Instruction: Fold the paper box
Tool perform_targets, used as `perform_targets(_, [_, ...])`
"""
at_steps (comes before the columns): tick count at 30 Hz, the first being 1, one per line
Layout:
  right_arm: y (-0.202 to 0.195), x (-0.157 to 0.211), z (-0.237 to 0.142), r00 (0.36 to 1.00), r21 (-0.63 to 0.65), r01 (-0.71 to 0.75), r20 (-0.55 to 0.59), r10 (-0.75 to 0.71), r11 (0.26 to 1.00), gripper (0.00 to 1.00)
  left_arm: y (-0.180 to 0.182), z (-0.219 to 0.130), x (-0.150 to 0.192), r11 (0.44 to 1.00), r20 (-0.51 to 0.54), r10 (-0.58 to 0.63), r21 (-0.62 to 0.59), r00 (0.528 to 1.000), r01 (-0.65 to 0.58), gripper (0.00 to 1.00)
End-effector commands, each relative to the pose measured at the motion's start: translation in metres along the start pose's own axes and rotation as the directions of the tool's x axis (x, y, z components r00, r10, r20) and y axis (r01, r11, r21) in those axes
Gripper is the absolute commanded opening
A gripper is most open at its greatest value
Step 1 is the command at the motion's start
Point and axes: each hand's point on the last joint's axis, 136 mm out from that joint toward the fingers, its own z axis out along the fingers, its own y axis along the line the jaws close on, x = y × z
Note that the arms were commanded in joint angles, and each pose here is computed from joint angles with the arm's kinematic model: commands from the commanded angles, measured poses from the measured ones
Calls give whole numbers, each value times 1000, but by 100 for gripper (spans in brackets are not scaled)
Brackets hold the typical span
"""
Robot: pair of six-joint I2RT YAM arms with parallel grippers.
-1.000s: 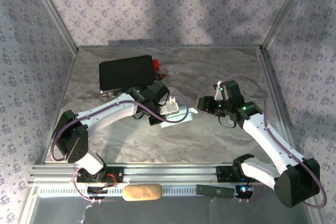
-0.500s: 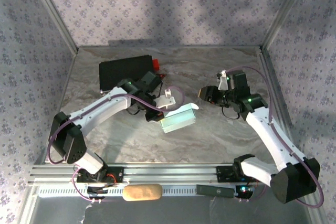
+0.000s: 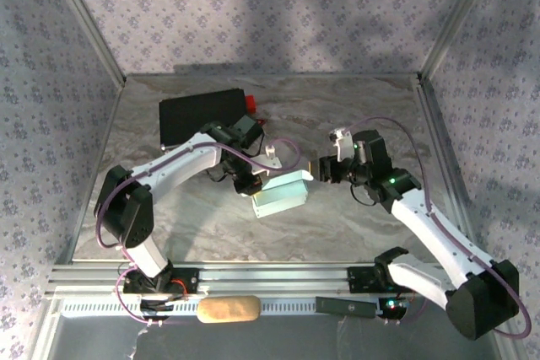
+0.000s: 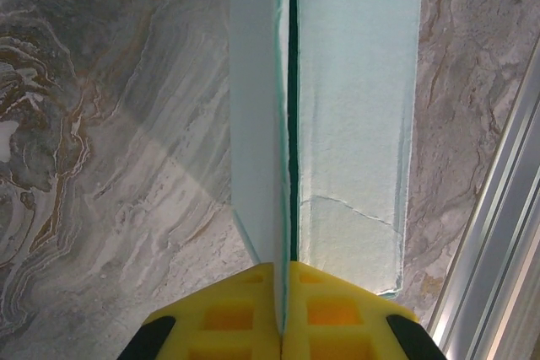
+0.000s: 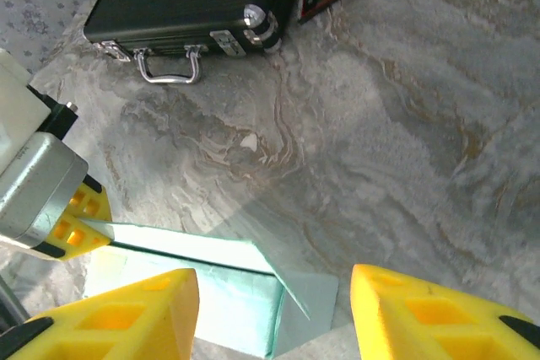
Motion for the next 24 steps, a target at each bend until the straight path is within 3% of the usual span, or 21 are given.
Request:
perform_targets(1, [0,-11,9,994,-11,113,-3,-113,994,51,2,-1,1,1000,-23,16,-2,1000,-16,0])
perform_targets(7, [-3,8,36,984,-13,108,-142,-109,994,42,9,-1,0,999,-21,17,-42,1000,-17,2])
perform_targets(16, [0,20,37,976,-15,134,-169,-135,991,38,12,-8,-4,996,-8,35,-82,999,-36,3])
perform_targets(21, [-15,24,41,970,70,154,-203,-137,986,38,12,-8,-4,995,-8,46,-90,999,-47,3])
perform_targets(24, [-13,21,42,970,59,159,-196,-145,985,38,11,-8,-4,995,-10,49,-90,999,-50,3])
